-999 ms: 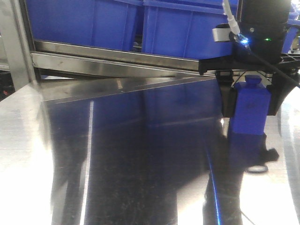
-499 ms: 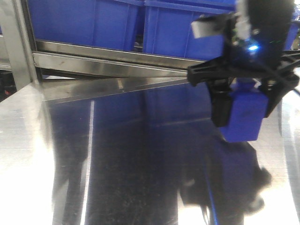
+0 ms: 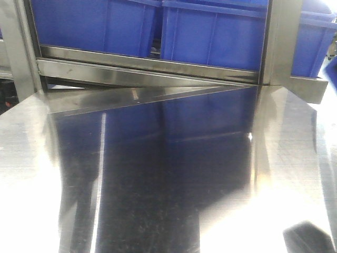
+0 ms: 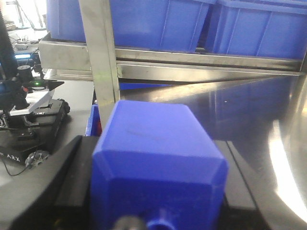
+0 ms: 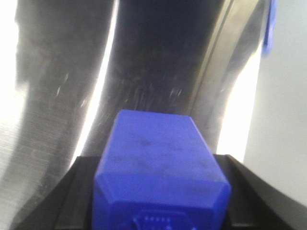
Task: Pick and sort blue part to right shelf
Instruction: 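Lift the held blue part off the shelf with the right gripper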
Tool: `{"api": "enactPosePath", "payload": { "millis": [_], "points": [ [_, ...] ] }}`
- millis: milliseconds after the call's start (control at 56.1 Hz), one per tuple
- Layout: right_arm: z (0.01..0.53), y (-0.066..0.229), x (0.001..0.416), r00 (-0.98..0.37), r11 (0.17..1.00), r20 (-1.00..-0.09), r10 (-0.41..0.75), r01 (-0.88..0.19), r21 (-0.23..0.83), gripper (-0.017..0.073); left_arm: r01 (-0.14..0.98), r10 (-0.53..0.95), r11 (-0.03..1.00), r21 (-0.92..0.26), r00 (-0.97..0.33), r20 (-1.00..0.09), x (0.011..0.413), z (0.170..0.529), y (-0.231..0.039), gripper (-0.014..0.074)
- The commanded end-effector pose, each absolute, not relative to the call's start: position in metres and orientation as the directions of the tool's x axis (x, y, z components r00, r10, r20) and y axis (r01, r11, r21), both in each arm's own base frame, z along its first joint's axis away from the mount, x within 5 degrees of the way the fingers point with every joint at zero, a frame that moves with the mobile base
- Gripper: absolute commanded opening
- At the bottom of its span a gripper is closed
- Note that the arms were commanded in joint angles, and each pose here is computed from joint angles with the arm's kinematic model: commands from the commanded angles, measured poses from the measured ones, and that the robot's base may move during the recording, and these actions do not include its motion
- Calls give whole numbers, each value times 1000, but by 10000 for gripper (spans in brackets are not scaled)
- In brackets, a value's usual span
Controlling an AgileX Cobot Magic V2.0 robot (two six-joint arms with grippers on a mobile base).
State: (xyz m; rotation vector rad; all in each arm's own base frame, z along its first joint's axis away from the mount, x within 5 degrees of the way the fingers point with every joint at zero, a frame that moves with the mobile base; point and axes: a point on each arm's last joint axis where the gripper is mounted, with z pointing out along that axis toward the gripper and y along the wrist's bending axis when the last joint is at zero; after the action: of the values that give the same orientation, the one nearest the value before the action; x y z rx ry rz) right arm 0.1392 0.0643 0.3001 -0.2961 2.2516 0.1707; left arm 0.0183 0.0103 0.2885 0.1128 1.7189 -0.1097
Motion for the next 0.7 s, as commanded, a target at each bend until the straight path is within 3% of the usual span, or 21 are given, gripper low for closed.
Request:
{"api": "enactPosePath", "payload": {
  "millis": [0,357,678],
  "points": [
    [315,49,117,-454,954,-881,-136,-300,7,128,160,-6,987,-12,-36,-999,12,302,11,332],
    [304,-4,35,-108,954,-994,12,-298,44,128,158,-5,987,-12,-43,-999,12,302,11,332],
    [307,-8,30,-35,956,-999,7,-293,17,128,158,-5,987,-12,-43,-999,12,302,11,332]
  ]
}}
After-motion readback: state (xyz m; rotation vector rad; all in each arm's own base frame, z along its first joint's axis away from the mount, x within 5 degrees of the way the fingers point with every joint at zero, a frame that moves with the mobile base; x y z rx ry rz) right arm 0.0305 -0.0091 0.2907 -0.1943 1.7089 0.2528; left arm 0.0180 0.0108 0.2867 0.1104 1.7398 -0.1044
